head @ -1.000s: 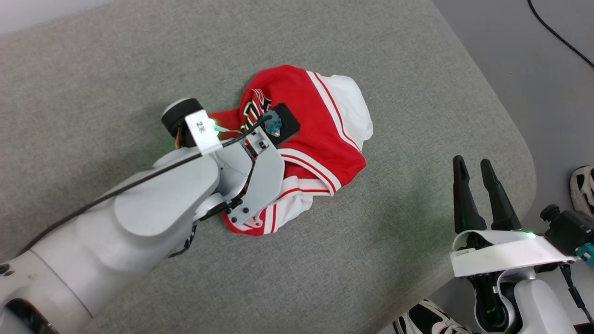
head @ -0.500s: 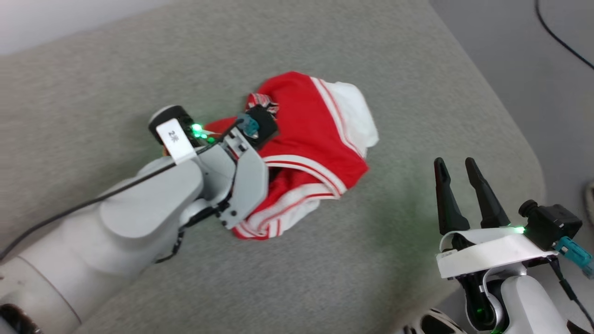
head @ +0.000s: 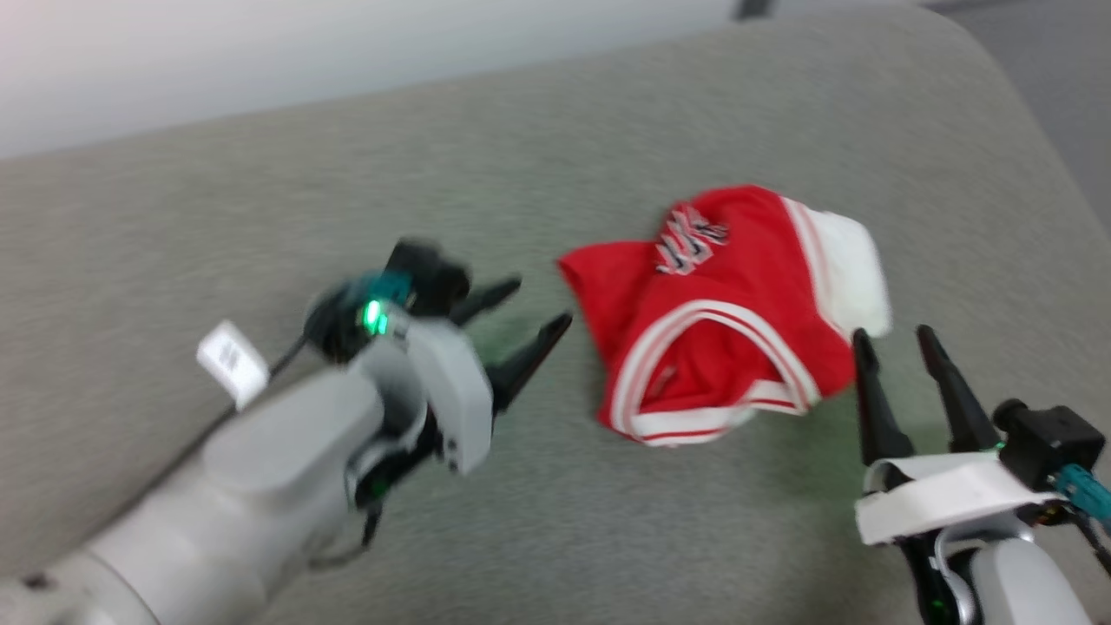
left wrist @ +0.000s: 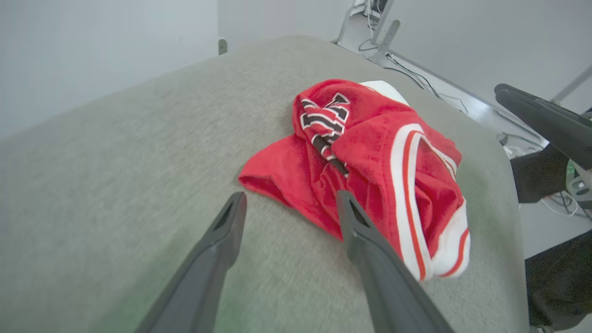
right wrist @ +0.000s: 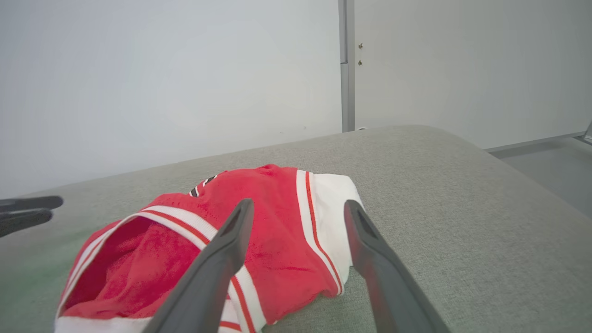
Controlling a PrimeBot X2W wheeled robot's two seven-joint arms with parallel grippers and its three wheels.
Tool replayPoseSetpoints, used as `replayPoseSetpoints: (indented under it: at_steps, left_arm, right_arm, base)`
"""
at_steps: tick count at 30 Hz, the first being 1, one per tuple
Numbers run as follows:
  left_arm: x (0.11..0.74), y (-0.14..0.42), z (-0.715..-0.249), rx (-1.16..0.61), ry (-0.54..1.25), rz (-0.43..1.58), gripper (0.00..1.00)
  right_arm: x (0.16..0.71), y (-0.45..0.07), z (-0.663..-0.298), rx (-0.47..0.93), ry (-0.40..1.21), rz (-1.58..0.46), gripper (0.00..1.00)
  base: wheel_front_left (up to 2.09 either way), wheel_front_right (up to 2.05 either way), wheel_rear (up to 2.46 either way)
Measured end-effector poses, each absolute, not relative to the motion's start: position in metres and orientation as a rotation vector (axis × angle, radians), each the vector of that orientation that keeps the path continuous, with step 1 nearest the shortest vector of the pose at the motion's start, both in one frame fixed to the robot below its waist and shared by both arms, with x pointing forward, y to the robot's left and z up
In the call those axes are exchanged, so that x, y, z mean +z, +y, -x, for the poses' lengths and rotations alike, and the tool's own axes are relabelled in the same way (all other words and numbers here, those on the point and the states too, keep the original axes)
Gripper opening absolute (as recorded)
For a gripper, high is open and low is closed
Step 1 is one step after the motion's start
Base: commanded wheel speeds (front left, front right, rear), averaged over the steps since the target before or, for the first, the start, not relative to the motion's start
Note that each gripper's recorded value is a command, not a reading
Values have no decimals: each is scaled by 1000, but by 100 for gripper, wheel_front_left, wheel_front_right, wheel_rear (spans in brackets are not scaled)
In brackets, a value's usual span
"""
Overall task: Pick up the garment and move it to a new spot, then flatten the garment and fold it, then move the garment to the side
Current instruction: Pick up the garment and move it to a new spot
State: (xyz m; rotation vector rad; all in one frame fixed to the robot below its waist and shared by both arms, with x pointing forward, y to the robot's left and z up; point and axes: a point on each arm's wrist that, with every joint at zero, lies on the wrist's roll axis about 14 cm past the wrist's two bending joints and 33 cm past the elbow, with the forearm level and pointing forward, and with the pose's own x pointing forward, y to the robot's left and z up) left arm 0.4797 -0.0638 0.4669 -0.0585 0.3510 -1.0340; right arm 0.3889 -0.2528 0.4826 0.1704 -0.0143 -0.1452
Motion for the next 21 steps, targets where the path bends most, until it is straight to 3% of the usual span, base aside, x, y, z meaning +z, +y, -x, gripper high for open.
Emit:
replayPoseSetpoints:
  at_steps: [8, 12, 21]
  left_arm:
    - [446, 38, -465, -672, 377, 248, 100]
    - [464, 91, -466, -482, 278, 326, 100]
    - [462, 207, -399, -110, 148, 266, 100]
  right_arm:
    - [481, -233, -397, -51, -7, -147, 100]
    - [482, -227, -399, -22, -11, -137, 100]
    - [490, -206, -395, 51, -26, -133, 100]
  base:
    - [0, 0, 0]
    - [0, 0, 0]
    - [0, 0, 0]
